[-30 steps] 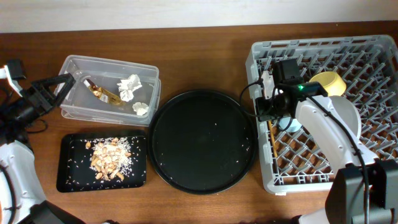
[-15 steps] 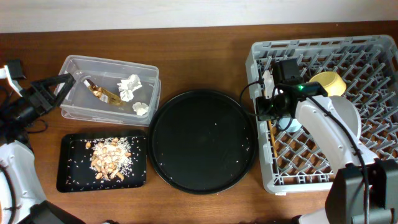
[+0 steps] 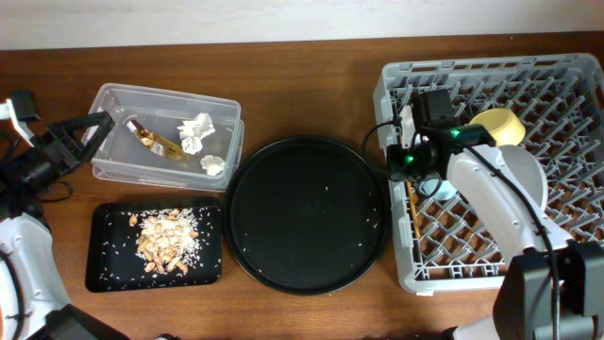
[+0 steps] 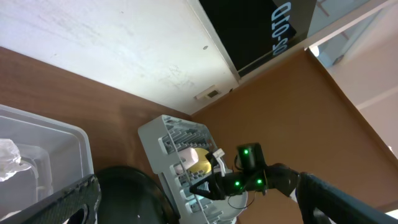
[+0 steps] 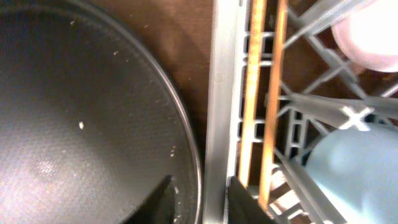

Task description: Sort waste into correct bins and load items into the dishwasher rack

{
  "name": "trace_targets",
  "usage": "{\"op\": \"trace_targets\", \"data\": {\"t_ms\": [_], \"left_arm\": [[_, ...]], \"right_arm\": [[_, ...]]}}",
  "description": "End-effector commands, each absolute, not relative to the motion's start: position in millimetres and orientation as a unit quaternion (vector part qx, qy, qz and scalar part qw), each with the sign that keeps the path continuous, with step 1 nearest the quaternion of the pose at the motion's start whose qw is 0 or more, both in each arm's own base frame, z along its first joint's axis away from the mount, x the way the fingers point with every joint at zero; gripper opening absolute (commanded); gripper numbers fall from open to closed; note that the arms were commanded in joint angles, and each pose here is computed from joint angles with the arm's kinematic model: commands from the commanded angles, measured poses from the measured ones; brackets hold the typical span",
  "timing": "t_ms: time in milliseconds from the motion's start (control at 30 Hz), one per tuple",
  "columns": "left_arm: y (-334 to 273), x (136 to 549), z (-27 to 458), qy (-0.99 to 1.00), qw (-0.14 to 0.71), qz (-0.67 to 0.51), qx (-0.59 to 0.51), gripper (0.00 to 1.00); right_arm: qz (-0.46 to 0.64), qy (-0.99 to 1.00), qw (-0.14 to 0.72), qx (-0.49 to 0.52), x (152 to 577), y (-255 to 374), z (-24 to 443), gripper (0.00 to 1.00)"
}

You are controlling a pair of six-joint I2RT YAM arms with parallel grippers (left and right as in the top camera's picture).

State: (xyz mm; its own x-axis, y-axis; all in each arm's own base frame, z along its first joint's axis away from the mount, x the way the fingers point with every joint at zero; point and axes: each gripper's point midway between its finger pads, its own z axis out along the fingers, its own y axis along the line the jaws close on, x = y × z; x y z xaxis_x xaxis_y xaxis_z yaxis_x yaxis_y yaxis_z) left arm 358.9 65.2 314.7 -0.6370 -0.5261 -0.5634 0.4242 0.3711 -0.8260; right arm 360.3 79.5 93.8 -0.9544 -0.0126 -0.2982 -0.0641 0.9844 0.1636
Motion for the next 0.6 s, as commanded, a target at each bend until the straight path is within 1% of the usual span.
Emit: {"op": "trace_targets", "data": {"t_ms": [0,100,133,167,200,267,333,567], "left_arm": [[63,355,320,0.709,0.425,-0.563,-0.028,0.99],[63,355,320,0.709,0.425,-0.563,-0.028,0.99],[63,355,320,0.709,0.425,-0.563,-0.028,0.99],[63,355,320,0.709,0.425,-0.563,-0.028,0.99],[63,355,320,0.709,0.425,-0.563,-0.028,0.99],[63,355,320,0.709,0.425,-0.563,-0.028,0.99],[63,355,320,0.709,0.425,-0.563,-0.028,0.99],[63,355,320,0.709,0.425,-0.563,-0.028,0.99]], "right_arm": [[0.096,0.983,0.155,-0.024,361,86,108,0.42],[0.098,0.978,0.185,-0.021,372,81,147,0.57],[0.099,0.976,0.196,-0.02,375,79,164,0.72],[0.099,0.974,0.202,-0.019,376,78,178,0.83],[0.1,0.973,0.207,-0.018,377,77,190,0.96],[0.101,0.971,0.218,-0.018,378,76,219,0.98],[0.102,0.968,0.229,-0.019,380,77,230,0.99],[0.102,0.967,0.231,-0.019,381,77,230,0.98]]}}
